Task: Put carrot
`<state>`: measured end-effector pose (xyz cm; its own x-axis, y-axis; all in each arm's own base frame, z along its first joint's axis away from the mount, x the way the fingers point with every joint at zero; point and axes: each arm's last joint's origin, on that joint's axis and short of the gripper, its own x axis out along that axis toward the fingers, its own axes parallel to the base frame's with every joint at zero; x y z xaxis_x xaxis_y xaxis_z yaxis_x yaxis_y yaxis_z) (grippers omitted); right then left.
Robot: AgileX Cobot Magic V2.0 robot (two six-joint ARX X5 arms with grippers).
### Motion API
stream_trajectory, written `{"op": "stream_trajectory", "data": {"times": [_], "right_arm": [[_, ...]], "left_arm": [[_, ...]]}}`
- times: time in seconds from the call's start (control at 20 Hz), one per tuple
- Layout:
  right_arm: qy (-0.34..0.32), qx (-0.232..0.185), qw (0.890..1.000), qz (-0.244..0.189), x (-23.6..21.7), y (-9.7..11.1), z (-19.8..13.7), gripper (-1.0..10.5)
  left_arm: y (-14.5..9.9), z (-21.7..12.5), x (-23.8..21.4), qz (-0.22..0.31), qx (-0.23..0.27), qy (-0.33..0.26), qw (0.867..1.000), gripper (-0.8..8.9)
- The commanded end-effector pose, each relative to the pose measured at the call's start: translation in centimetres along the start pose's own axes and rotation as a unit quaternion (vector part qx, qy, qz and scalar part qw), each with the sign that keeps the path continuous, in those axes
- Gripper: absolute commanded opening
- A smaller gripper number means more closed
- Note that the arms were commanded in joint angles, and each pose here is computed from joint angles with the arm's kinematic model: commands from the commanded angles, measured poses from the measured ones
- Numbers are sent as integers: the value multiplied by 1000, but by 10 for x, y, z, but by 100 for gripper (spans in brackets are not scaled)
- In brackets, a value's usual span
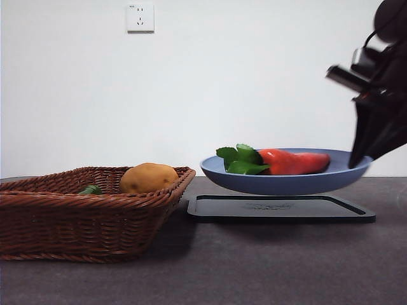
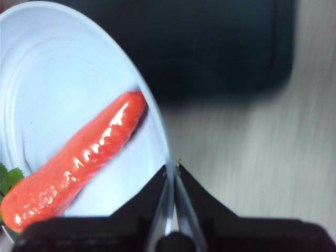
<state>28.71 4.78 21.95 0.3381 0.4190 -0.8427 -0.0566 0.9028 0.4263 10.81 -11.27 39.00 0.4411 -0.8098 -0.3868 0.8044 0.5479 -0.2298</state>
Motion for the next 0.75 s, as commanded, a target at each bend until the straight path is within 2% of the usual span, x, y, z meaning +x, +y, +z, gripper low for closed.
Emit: {"op": "stream_trajectory", "data": {"times": [0.05, 0.3, 0.55, 0.75], "right_arm": [[-10, 1, 1000, 0, 17, -5, 35, 5], [3, 28, 1000, -5, 58, -20, 79, 6], [0, 30, 999, -9, 69, -24, 86, 27], [3, 30, 999, -20, 69, -25, 85, 203]], "left_arm": [[-3, 0, -12, 24, 1, -11, 1000, 221], [-3, -2, -16, 29, -1, -6, 1000, 221], [-2, -2, -15, 42, -1, -7, 999, 221], [0, -1, -13, 72, -1, -11, 997, 221]]}}
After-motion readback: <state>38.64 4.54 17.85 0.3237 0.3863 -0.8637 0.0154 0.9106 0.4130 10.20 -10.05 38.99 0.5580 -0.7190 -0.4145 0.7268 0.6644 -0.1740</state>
